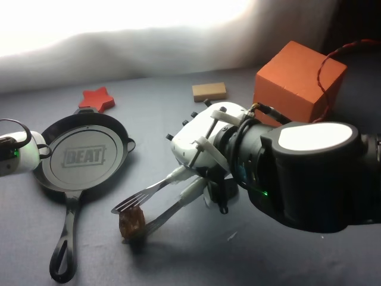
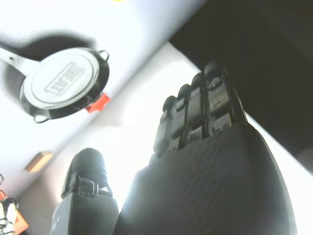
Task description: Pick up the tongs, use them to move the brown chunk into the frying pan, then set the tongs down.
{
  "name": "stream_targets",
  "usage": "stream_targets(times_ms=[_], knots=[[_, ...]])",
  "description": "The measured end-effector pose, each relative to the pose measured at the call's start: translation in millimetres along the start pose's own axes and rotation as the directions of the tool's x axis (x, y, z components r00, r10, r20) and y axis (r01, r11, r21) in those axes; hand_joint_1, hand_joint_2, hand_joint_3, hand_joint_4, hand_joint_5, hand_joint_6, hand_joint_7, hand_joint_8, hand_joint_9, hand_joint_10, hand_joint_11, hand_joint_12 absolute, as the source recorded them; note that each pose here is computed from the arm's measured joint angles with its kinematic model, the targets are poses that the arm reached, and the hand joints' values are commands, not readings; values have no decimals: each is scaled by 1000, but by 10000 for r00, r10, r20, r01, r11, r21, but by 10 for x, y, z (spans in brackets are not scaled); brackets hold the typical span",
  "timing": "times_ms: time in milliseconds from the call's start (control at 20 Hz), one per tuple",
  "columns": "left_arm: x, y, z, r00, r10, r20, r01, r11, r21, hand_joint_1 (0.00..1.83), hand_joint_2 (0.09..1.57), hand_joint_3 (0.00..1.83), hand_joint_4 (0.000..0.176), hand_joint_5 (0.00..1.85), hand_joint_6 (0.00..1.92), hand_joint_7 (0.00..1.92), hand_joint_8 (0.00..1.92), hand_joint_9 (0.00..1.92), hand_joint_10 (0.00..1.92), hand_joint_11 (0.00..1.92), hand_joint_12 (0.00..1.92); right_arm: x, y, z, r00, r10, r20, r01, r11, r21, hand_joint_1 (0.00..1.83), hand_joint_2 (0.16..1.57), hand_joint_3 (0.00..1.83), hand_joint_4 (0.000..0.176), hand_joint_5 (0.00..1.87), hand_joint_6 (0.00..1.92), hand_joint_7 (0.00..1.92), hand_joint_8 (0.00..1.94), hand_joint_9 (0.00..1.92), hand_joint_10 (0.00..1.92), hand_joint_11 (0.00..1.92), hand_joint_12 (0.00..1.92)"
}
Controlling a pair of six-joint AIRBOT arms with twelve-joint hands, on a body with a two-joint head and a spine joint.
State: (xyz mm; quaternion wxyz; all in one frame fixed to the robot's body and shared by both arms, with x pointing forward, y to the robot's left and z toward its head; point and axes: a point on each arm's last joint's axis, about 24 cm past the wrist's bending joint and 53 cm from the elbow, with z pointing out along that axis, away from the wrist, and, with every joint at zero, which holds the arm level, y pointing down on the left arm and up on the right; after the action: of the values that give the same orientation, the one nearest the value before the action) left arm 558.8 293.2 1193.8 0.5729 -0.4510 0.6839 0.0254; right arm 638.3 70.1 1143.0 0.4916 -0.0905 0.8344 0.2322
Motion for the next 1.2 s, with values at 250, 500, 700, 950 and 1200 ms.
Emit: stream_targets(times_ms=[250,500,700,950,1200], knots=[[1,2,1,10000,-12,0,12,10000,-4,0,1220,0,0,0,0,18,3,9,3,0,162,15,37,7,9999,-111,17,111,9999,-94,1075,1230,27,0,712,1178,995,41,703,641,354,1488],[4,6,2,10000,5,1,-5,10000,-11,0,1224,1,0,0,0,27,2,17,3,0,186,22,40,7,9999,-141,-1,141,9998,-115,1200,1144,0,18,895,1160,980,988,956,814,560,1595],[15,-3,-4,10000,18,-18,-18,10000,10,0,1229,1,0,0,0,19,1,0,2,0,107,50,-29,-10,9998,-191,-62,191,9998,-23,1100,1168,7,0,876,1176,1208,692,1145,942,815,1636],[22,-7,-6,10000,18,-36,-18,10000,22,0,1225,0,0,0,0,0,0,0,0,1,27,163,-122,-60,9984,-497,-261,501,9986,172,496,1477,14,173,1385,1761,1605,1781,1688,1913,1644,1921],[20,-8,-6,10000,18,-31,-18,10000,23,0,1228,0,0,0,0,0,0,0,0,13,6,169,-84,-95,9980,-586,-236,588,9983,59,817,1477,0,176,1415,1921,1588,1941,1716,1921,1749,1921]])
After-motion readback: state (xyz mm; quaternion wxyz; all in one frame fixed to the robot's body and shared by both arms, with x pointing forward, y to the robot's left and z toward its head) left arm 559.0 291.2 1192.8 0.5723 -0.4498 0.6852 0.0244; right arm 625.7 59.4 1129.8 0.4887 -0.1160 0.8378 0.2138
